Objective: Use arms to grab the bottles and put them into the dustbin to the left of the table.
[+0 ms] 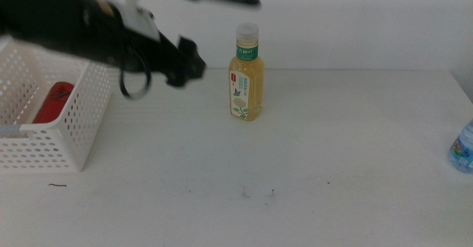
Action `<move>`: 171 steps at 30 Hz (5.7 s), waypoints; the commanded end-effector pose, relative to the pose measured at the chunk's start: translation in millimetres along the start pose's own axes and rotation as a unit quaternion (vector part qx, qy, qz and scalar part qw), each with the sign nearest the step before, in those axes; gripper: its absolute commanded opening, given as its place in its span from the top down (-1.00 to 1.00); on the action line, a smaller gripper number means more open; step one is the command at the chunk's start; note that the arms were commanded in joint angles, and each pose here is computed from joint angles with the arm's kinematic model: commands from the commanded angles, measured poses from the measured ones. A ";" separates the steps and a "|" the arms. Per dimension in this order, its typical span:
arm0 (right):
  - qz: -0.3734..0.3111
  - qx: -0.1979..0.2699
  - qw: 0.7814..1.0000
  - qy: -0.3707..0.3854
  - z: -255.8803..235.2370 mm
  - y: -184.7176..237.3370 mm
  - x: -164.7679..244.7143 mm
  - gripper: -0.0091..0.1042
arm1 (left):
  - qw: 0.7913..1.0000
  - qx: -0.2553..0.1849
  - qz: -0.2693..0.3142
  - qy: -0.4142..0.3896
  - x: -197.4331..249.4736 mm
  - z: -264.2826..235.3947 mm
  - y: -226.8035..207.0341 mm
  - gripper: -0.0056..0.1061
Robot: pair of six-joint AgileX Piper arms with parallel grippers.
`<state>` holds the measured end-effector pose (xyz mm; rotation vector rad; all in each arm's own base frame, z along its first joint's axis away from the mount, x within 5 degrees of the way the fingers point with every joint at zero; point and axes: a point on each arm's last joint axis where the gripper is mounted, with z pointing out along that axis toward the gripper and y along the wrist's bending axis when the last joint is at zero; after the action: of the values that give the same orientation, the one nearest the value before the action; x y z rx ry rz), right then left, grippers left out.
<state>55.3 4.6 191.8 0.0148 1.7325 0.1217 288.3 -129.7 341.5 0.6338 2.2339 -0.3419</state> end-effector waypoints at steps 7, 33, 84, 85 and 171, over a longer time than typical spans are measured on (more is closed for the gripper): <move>-0.006 0.001 1.000 -0.004 0.0 -0.3 0.2 -0.70 | 0.995 0.003 0.002 -0.103 52.0 -2.7 -36.1 -0.78; -0.006 0.001 1.000 -0.004 0.0 -0.3 0.2 -0.70 | 0.969 -0.039 -0.006 -0.246 137.7 -1.0 -44.2 -0.78; -0.006 0.001 1.000 -0.004 0.0 -0.3 0.2 -0.70 | 0.964 0.025 -0.045 -0.262 87.5 209.6 1.5 -0.78; -0.006 0.001 1.000 -0.004 0.0 -0.3 0.2 -0.70 | 0.964 0.026 -0.047 -0.261 87.5 210.8 2.2 -0.78; -0.006 0.001 1.000 -0.004 0.0 -0.3 0.2 -0.70 | 0.959 -0.066 -0.088 -0.260 32.1 -27.3 5.6 0.26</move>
<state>55.3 4.6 191.8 0.0148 1.7325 0.1217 259.5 -104.7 316.3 0.2851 1.8313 -0.3655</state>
